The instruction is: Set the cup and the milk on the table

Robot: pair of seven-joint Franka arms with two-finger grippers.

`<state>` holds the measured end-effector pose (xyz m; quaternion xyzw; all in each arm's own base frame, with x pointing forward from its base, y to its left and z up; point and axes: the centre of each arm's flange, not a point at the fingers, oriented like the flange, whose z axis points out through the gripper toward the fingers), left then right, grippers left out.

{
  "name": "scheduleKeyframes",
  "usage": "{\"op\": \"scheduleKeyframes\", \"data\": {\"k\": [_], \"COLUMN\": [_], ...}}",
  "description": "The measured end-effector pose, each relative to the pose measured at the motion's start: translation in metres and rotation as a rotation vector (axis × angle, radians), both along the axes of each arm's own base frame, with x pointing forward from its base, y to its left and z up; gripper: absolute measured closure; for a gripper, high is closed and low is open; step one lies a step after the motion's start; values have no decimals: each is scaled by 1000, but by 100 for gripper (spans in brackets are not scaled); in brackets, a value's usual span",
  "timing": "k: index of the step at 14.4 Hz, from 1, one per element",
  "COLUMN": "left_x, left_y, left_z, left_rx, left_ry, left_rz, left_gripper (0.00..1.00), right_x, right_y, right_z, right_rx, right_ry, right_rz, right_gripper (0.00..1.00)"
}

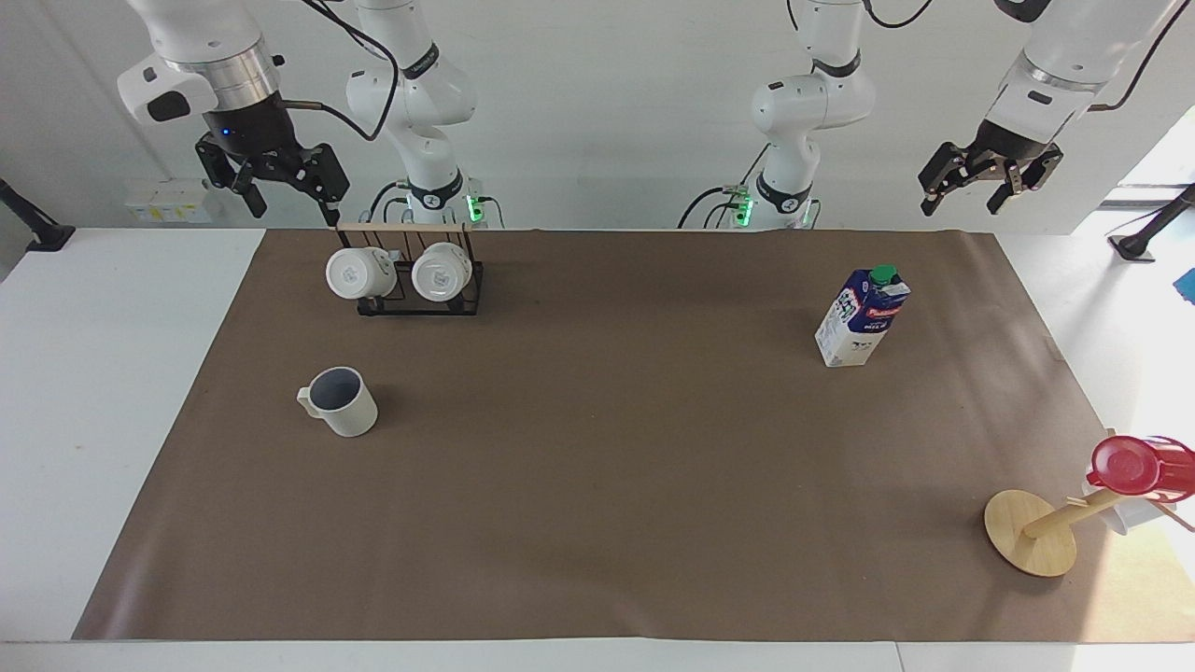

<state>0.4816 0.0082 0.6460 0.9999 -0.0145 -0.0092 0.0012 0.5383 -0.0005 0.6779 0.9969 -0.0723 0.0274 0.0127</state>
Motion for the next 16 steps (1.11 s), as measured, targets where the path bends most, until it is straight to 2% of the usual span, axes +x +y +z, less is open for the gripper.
{"op": "scheduleKeyframes", "data": {"k": [2, 6, 10, 13, 16], "left_x": [0, 0, 0, 0, 0], "left_y": [0, 0, 0, 0, 0], "left_z": [0, 0, 0, 0, 0], "left_rx": [0, 0, 0, 0, 0], "left_ry": [0, 0, 0, 0, 0], "left_rz": [0, 0, 0, 0, 0], "left_gripper": [0, 0, 0, 0, 0], "right_x": [6, 31, 54, 67, 73], "right_y": [0, -1, -2, -2, -1], "right_z": [-5, -33, -68, -104, -145], "right_rx": [0, 0, 0, 1, 1], "right_ry": [-3, -8, 15, 19, 15], "right_rz": [1, 1, 1, 5, 23], "right_gripper": [0, 0, 0, 0, 0]}}
